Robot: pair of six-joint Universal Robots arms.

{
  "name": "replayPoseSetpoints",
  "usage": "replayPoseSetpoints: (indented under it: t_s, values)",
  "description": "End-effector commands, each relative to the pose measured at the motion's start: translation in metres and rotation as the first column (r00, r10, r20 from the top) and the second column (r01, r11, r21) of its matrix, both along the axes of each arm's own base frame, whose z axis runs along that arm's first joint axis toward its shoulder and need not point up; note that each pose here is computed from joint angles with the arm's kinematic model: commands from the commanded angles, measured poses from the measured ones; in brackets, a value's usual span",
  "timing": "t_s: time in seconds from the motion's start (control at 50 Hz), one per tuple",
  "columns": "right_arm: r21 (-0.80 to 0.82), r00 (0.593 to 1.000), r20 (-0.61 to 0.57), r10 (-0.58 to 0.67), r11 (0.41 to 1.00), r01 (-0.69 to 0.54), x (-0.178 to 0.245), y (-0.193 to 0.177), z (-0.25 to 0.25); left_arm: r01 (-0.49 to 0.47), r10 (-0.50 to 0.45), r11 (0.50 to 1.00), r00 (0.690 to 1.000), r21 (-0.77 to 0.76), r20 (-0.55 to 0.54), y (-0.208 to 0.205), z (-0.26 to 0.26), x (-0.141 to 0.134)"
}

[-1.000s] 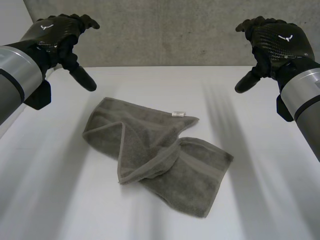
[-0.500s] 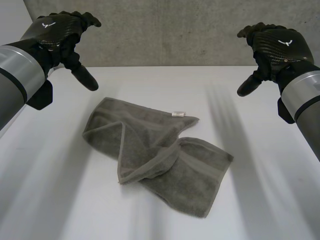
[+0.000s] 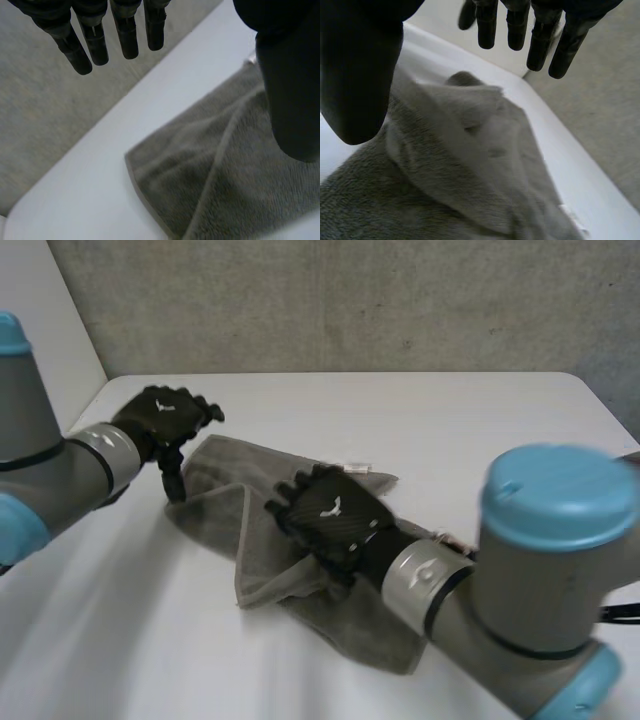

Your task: Fold the towel.

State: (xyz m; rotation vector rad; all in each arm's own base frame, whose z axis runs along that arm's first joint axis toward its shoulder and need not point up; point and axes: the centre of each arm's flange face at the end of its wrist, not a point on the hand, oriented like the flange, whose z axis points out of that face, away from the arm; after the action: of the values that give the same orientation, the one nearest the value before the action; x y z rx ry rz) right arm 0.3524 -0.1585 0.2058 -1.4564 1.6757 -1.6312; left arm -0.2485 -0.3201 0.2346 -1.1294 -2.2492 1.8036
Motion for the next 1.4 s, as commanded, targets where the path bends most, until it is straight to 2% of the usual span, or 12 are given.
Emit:
replayPoseSetpoints:
  t_s: [0.02, 0.18, 0.3, 0.38, 0.4, 0.44, 0.5, 0.62, 0.72, 1.06, 1.22, 1.4]
  values:
    - [0.009, 0.999, -0.005, 0.034, 0.999, -0.034, 0.022, 0.005, -0.032, -0.004, 0.004, 0.999, 1.0, 0.041, 0.005, -0.015, -0.036, -0.005]
    - [0.007, 0.998, -0.047, -0.04, 0.999, 0.04, 0.036, -0.006, -0.063, -0.004, 0.003, 0.998, 1.0, 0.059, 0.009, -0.023, -0.069, -0.009]
    - [-0.015, 0.975, 0.054, -0.216, 0.976, 0.217, 0.029, -0.03, -0.045, -0.004, 0.003, 0.998, 1.0, 0.06, 0.009, -0.023, -0.075, -0.01]
    - [-0.023, 0.922, 0.16, -0.353, 0.932, 0.361, 0.001, -0.054, 0.001, -0.004, 0.003, 0.998, 1.0, 0.06, 0.009, -0.023, -0.076, -0.01]
    - [-0.023, 0.922, 0.161, -0.353, 0.932, 0.361, 0.001, -0.054, 0.001, -0.004, 0.003, 0.998, 1.0, 0.06, 0.009, -0.023, -0.076, -0.01]
    - [-0.007, 0.879, 0.144, -0.455, 0.888, 0.461, -0.034, -0.077, 0.012, -0.002, 0.002, 0.998, 1.0, 0.059, 0.003, -0.023, -0.076, -0.011]
    - [0.016, 0.848, 0.101, -0.52, 0.853, 0.521, -0.064, -0.086, 0.011, -0.004, 0.004, 0.998, 1.0, 0.061, 0.0, -0.023, -0.076, -0.011]
    - [0.06, 0.841, 0.053, -0.538, 0.842, 0.535, -0.092, -0.089, 0.0, 0.013, -0.012, 0.998, 1.0, 0.068, -0.017, -0.018, -0.086, -0.018]
    - [0.114, 0.797, 0.04, -0.603, 0.795, 0.596, -0.133, -0.1, -0.008, 0.05, -0.049, 0.996, 0.999, 0.068, -0.016, -0.009, -0.092, -0.03]
    - [0.128, 0.812, 0.066, -0.58, 0.812, 0.569, -0.149, -0.078, 0.001, 0.063, -0.063, 0.998, 0.997, -0.001, -0.033, -0.004, -0.089, -0.045]
    - [0.14, 0.807, 0.093, -0.584, 0.81, 0.57, -0.167, -0.079, 0.005, 0.072, -0.07, 0.997, 0.996, 0.038, -0.046, -0.003, -0.102, -0.047]
    - [0.161, 0.827, 0.095, -0.554, 0.829, 0.536, -0.164, -0.074, 0.0, 0.083, -0.081, 0.995, 0.996, 0.058, -0.043, -0.004, -0.116, -0.053]
